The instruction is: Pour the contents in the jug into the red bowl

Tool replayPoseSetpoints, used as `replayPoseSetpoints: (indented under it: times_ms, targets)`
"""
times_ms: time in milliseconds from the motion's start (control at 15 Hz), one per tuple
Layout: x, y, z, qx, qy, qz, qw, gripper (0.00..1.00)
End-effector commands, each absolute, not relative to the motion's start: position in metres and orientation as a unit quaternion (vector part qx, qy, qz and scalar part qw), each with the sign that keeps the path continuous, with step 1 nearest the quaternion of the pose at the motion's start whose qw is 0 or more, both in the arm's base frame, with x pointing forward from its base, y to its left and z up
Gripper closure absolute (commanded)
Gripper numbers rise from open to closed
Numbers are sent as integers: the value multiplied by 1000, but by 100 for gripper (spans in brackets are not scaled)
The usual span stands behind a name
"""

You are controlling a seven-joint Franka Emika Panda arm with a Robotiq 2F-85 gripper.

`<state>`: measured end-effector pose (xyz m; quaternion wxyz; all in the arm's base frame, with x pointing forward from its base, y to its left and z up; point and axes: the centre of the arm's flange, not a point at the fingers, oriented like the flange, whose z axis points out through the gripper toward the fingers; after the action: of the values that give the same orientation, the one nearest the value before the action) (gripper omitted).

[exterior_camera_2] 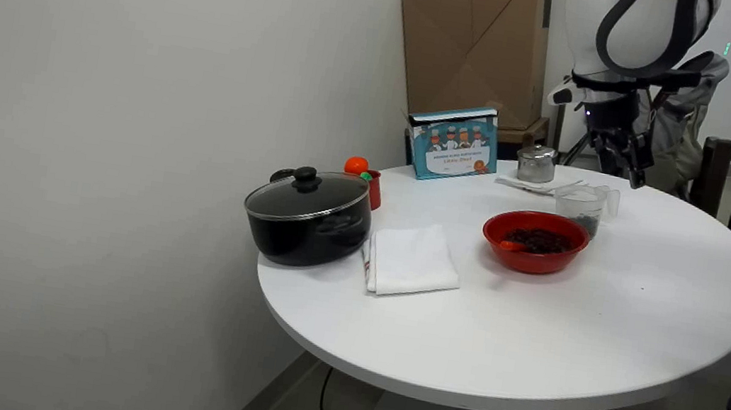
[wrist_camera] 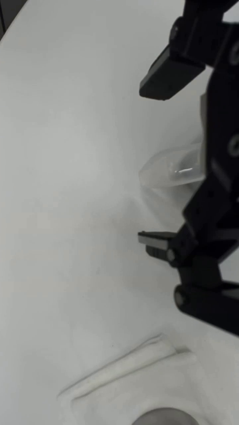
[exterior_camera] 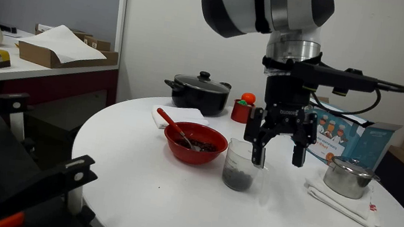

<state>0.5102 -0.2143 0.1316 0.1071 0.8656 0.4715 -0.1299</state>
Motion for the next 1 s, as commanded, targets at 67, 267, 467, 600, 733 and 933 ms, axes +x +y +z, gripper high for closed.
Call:
replayPoseSetpoints:
  times_ms: [67, 267, 467, 600, 733, 933]
  targets:
    - [520, -225, 109, 852, 502, -112, 102, 0]
    - [523, -220, 102, 843, 517, -109, 99, 0]
    - [526, -215, 98, 838, 527, -106, 97, 30]
    - [528, -211, 97, 834, 534, -105, 93, 39]
    - [528, -207, 96, 830, 541, -106, 91, 55]
    - [527, -201, 97, 823, 551, -108, 88, 77]
